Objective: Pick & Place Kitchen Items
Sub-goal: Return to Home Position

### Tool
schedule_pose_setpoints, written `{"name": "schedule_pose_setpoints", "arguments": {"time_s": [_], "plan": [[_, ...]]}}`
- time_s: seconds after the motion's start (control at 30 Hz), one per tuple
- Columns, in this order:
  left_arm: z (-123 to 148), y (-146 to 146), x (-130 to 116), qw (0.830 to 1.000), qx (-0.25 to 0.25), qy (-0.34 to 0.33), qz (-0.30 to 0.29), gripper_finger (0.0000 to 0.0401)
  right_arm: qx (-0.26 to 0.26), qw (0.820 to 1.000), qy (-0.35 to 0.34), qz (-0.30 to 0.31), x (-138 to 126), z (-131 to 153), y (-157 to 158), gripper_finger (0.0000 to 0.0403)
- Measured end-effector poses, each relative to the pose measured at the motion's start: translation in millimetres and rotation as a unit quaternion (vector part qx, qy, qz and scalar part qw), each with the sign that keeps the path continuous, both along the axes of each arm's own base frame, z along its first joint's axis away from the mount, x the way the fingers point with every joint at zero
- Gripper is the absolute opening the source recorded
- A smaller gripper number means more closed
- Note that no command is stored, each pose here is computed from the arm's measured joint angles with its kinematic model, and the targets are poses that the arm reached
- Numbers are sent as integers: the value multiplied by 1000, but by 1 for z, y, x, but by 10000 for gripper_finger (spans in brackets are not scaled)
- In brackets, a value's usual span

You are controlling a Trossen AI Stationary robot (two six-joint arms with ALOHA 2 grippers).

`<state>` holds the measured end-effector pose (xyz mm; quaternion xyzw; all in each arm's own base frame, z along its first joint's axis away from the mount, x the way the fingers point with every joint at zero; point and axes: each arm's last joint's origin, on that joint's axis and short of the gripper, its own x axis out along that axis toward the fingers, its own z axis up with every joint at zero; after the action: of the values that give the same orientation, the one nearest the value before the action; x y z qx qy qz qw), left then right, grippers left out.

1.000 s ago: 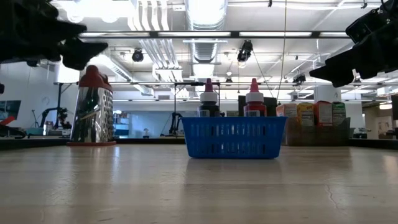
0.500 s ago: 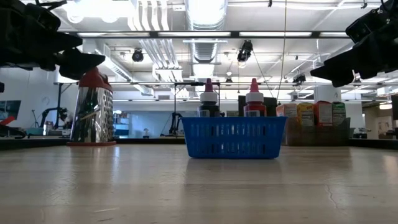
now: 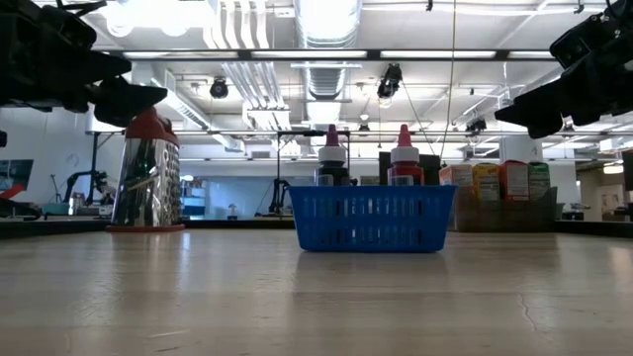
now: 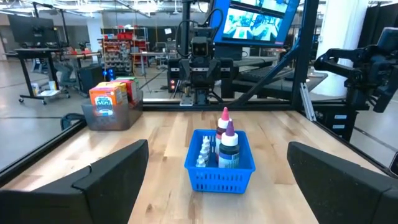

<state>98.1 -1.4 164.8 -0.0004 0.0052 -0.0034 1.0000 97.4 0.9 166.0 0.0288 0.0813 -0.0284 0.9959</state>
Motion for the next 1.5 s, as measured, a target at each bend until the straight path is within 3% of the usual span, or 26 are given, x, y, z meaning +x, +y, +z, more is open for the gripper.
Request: {"name": "schedule_pose_setpoints", "arguments": {"time_s": [0.23,1.5], "plan": [[0,0,0,1000,0,1,0,390,1,1000,0,0,0,0,0,227],[-1,0,0,1000,0,3,1,390,0,1000,20,0,2,-3,0,355]]}}
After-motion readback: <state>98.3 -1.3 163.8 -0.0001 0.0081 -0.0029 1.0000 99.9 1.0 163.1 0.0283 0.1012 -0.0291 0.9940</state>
